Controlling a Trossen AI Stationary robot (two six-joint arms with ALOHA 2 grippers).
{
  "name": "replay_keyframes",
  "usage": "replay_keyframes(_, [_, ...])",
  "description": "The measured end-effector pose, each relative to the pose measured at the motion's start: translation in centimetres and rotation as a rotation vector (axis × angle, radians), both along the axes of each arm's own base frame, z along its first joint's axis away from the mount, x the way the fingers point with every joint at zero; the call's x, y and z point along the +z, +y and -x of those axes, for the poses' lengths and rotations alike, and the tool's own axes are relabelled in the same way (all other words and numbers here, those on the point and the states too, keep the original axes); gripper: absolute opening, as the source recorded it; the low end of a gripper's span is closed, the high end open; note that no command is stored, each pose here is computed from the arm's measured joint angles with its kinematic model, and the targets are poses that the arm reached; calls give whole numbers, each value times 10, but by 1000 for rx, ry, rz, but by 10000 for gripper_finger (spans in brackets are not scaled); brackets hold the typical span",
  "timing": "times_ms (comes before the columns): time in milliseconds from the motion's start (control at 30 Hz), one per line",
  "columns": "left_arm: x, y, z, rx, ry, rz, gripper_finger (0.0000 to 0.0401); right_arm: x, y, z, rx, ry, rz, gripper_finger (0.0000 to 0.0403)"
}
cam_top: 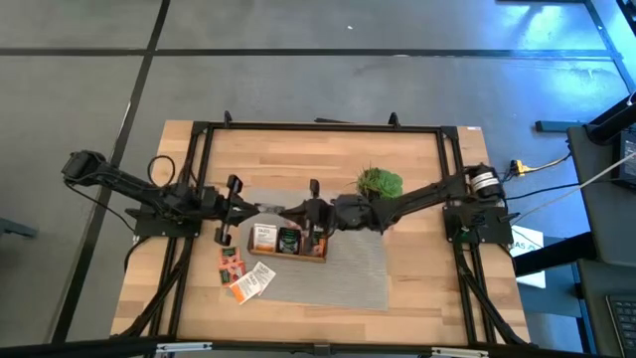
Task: Pick & Place Tea
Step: Put the violet tea bag into the middle section of the wooden organizer
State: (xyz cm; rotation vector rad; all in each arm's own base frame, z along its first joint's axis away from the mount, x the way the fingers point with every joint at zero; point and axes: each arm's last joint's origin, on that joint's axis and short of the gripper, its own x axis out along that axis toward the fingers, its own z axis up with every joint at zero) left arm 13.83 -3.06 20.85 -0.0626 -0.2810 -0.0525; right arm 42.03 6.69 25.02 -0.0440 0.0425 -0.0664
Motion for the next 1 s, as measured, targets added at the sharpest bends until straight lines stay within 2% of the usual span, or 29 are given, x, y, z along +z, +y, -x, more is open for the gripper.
replay_keyframes(233, [-10,0,0,-26,114,62,38,27,-1,5,-21,363,-24,2])
replay_keyframes(400, [-19,-3,-1,-120,211,86,36,51,-2,5,-71,521,-2,2])
replay_keyframes(533, [-20,-4,-1,-174,237,141,39,59,-3,8,1,601,-142,2])
replay_keyframes(733, [-22,-5,-1,-198,260,137,38,49,0,6,131,696,-356,1])
replay_keyframes(800, [-23,-5,-1,-190,266,138,36,48,0,6,158,711,-395,1])
replay_keyframes(1000, [-24,-4,-1,-178,277,136,39,19,0,-5,150,800,-389,1])
